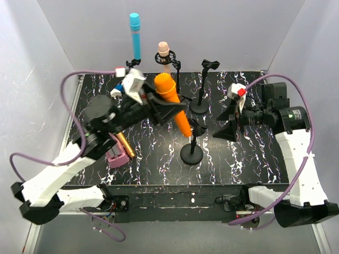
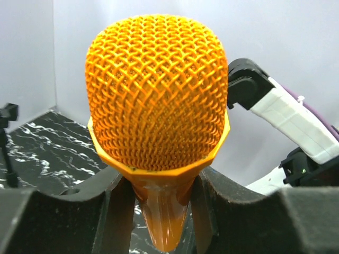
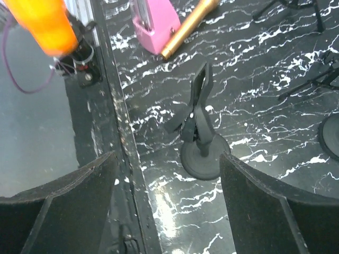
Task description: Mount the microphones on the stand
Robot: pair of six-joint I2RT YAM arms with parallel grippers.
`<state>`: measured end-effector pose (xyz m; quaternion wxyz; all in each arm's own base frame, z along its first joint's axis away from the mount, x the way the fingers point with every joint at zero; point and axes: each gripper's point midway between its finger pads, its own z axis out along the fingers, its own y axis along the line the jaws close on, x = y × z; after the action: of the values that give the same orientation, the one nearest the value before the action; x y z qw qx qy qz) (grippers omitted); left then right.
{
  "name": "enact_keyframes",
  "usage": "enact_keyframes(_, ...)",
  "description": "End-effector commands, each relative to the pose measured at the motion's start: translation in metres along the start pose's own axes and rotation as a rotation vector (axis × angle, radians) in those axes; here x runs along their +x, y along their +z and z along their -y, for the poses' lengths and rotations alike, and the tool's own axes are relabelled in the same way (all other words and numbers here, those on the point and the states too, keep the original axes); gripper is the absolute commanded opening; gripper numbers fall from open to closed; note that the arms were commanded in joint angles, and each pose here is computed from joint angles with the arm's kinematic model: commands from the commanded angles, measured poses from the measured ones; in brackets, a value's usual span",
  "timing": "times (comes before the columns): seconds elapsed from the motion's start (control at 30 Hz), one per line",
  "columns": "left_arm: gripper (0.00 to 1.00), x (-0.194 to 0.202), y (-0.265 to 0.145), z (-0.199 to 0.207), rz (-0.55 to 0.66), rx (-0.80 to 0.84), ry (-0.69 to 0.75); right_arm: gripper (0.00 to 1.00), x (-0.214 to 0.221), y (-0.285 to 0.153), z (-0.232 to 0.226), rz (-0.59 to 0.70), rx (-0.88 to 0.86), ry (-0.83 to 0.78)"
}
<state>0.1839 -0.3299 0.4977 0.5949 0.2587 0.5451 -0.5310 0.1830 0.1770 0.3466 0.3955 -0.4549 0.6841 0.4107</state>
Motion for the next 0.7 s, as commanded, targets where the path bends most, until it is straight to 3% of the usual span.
enact_keyframes(0.0, 0.0, -0.002, -0.05, 0.009, -0.101, -0.024, 0.14, 0.84, 0.018, 0.009, 0.003, 0.04, -0.041, -0.262)
enact_keyframes(0.07, 0.0, 0.011, -0.067, 0.005, -0.146, -0.049, 0.154, 0.84, 0.03, 0.017, 0.003, 0.046, -0.071, -0.338)
enact_keyframes(0.3, 0.0, 0.032, -0.105, 0.001, -0.159, -0.102, 0.109, 0.83, 0.046, 0.038, 0.047, 0.045, 0.047, -0.334)
enact_keyframes(0.67, 0.0, 0.052, -0.115, -0.004, -0.171, -0.132, 0.026, 0.78, 0.055, 0.073, 0.036, 0.074, -0.085, -0.335)
